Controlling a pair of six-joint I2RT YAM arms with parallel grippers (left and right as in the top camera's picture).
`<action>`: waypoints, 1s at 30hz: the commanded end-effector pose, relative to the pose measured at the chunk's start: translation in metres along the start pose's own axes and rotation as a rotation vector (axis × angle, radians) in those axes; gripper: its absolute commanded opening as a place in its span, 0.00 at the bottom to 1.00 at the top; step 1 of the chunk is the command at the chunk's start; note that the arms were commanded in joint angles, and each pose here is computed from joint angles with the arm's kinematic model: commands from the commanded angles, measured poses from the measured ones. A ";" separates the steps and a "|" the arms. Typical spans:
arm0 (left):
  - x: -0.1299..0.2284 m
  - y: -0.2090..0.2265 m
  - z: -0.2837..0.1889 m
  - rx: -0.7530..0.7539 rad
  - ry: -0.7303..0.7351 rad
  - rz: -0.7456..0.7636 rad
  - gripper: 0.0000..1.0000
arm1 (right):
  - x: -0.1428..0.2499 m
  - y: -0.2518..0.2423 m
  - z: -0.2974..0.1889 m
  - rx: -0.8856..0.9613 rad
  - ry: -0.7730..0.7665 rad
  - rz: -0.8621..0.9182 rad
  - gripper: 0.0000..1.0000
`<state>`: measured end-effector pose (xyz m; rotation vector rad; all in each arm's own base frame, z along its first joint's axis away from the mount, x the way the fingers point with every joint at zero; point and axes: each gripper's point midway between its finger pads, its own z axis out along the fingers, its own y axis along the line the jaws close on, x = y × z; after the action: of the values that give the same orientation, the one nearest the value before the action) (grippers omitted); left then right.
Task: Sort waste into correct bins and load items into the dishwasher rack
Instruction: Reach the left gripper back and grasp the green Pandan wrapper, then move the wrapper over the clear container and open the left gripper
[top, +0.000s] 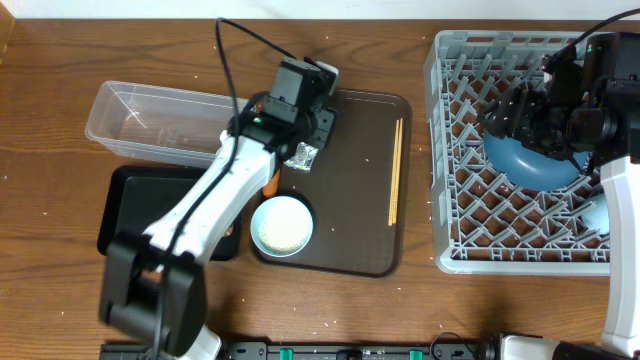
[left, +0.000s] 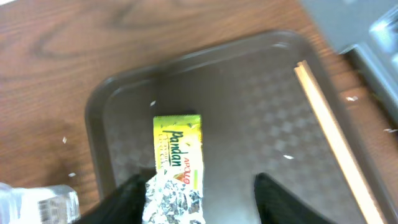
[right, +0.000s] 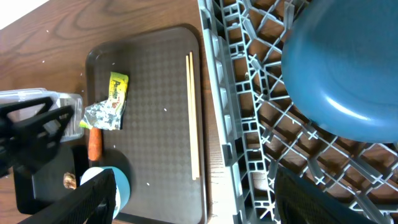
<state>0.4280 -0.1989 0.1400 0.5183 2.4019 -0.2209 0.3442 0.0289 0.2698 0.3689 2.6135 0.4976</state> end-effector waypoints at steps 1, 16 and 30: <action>0.024 0.013 0.042 -0.067 0.080 0.003 0.61 | 0.001 0.002 0.001 -0.008 0.008 0.008 0.74; 0.066 0.015 0.124 -0.069 0.142 0.004 0.65 | 0.005 0.001 0.001 -0.003 0.024 0.013 0.74; 0.062 0.009 0.107 -0.057 0.160 0.026 0.06 | 0.006 0.000 0.001 -0.001 0.028 0.015 0.74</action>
<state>0.4529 -0.2027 0.0063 0.5563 2.5499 -0.1098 0.3395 0.0293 0.2670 0.3772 2.6352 0.4984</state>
